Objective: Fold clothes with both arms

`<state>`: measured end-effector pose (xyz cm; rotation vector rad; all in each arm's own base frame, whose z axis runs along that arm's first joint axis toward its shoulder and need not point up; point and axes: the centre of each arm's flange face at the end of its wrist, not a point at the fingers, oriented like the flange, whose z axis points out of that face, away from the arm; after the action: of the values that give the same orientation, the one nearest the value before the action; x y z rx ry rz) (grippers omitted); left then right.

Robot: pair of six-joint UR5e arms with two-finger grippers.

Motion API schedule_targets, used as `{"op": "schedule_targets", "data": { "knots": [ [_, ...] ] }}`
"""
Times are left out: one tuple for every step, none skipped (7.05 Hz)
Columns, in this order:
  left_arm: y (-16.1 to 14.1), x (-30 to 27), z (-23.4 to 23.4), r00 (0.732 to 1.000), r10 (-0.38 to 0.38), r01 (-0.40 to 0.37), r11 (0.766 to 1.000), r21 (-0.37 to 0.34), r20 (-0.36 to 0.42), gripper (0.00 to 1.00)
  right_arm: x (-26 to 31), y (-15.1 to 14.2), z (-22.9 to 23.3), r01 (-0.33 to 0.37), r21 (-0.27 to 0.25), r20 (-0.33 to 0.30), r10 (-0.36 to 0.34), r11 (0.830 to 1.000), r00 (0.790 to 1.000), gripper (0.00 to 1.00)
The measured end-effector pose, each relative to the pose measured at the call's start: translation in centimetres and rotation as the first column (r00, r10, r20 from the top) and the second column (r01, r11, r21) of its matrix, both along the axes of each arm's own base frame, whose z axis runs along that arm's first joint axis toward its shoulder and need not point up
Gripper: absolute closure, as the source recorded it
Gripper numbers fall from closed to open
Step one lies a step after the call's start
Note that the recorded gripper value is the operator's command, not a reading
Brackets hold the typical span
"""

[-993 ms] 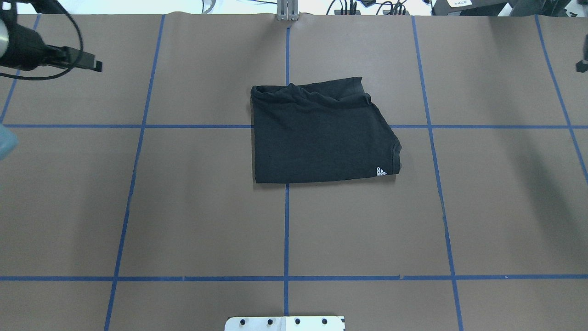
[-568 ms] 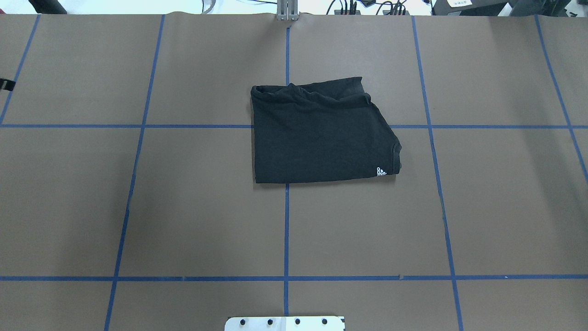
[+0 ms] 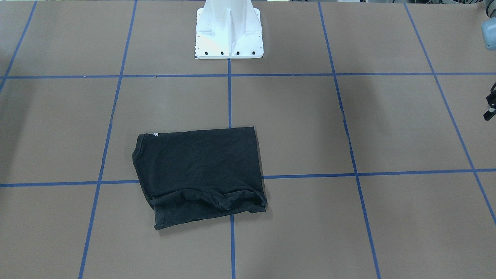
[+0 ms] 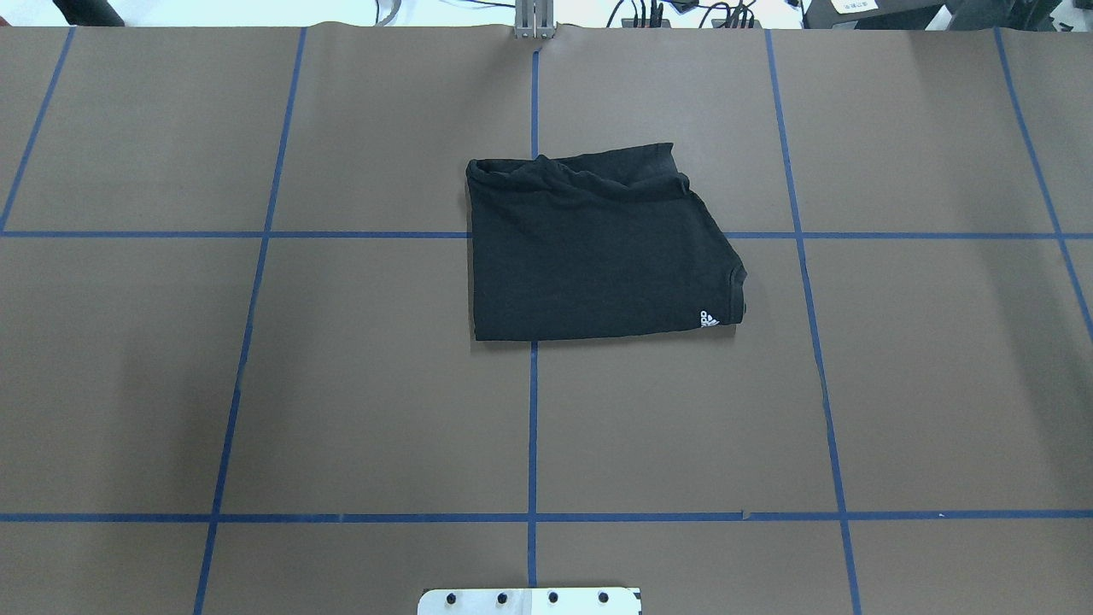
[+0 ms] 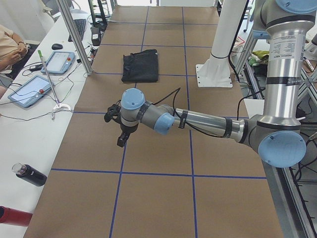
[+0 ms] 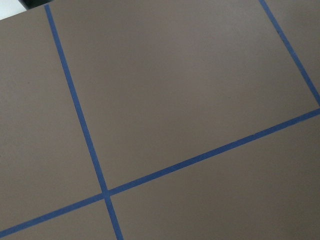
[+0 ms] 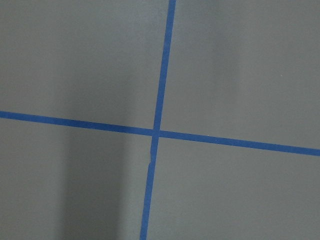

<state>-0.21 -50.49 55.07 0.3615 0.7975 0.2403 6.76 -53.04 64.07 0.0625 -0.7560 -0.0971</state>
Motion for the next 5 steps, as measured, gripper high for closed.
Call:
{"op": "schedule_targets", "data": {
  "knots": [
    [0.9, -0.2, 0.9, 1.000, 0.001, -0.001, 1.000, -0.017, 0.001, 0.00, -0.3, 0.3, 0.1, 0.003, -0.007, 0.007, -0.003, 1.000, 1.000, 0.00],
    [1.4, -0.3, 1.5, 1.000, 0.000, 0.000, 1.000, -0.028, 0.001, 0.00, -0.5, 0.5, 0.0, 0.008, -0.017, 0.010, -0.007, 1.000, 1.000, 0.00],
    [1.7, -0.3, 1.7, 1.000, -0.002, 0.002, 0.999, -0.037, -0.002, 0.00, -0.8, 0.5, -0.6, 0.013, -0.028, 0.011, -0.013, 1.000, 1.000, 0.00],
    [1.8, -0.3, 1.7, 1.000, 0.000, 0.000, 0.999, -0.042, -0.012, 0.00, -1.0, 0.5, -1.8, 0.016, -0.039, 0.011, -0.016, 0.999, 1.000, 0.00],
    [1.8, -0.2, 1.4, 1.000, 0.003, -0.004, 0.999, -0.041, -0.022, 0.00, -1.2, 0.7, -3.2, 0.017, -0.053, 0.011, -0.016, 0.998, 1.000, 0.00]
  ]
}}
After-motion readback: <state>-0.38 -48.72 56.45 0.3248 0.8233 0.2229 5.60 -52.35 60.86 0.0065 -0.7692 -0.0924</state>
